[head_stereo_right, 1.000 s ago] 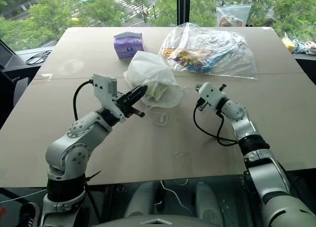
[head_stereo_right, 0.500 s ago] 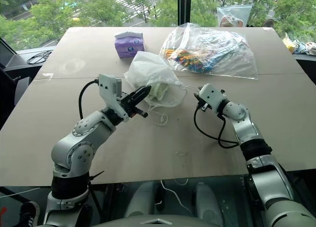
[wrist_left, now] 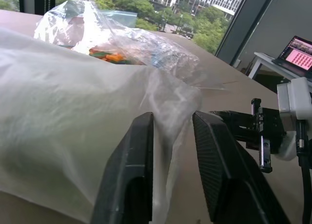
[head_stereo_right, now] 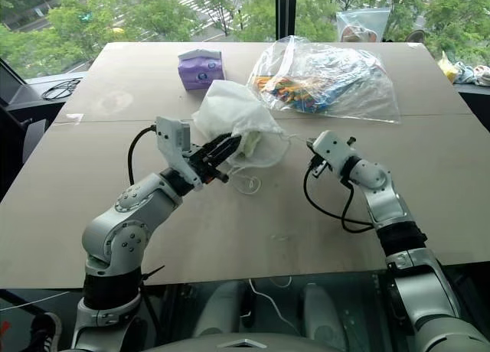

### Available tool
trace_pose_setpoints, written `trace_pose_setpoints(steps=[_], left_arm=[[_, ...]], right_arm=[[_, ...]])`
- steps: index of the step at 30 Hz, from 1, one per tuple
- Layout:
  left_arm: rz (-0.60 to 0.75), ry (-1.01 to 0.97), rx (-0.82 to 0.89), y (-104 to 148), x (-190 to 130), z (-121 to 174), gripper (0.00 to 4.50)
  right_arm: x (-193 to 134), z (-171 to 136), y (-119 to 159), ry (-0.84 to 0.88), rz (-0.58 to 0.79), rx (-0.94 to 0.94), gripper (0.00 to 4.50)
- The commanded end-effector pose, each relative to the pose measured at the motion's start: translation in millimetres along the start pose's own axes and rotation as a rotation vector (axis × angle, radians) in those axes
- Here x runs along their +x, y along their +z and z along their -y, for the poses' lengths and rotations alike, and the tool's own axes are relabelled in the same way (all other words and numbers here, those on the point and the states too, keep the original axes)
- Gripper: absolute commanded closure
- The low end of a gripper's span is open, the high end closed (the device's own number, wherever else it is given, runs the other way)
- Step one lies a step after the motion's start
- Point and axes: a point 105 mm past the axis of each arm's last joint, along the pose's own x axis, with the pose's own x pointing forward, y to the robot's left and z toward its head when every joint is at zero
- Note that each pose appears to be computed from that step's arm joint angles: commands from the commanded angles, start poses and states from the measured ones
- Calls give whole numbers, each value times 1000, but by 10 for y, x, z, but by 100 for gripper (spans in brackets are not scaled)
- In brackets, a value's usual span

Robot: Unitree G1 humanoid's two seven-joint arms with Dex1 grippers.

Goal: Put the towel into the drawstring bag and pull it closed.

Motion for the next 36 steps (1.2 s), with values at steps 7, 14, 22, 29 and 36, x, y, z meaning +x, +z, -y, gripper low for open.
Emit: trace_pose_setpoints(steps=[7, 14, 22, 29, 36], left_arm=[[-157, -97, 8, -299, -674, 179, 148], [-312, 89, 154, -830, -861, -305, 148], [-229, 108, 330, -906, -517, -416, 148], [-257, 57, 425, -1043, -393, -412, 148], [-249, 37, 461, -1056, -380, -393, 419]], right_arm=[[-21, 158, 106, -88, 23, -3, 450], [78, 191, 209, -123, 52, 69, 450], [95, 163, 207, -120, 41, 74, 450], [59, 177, 195, -123, 33, 69, 450], [43, 217, 199, -135, 31, 58, 450]])
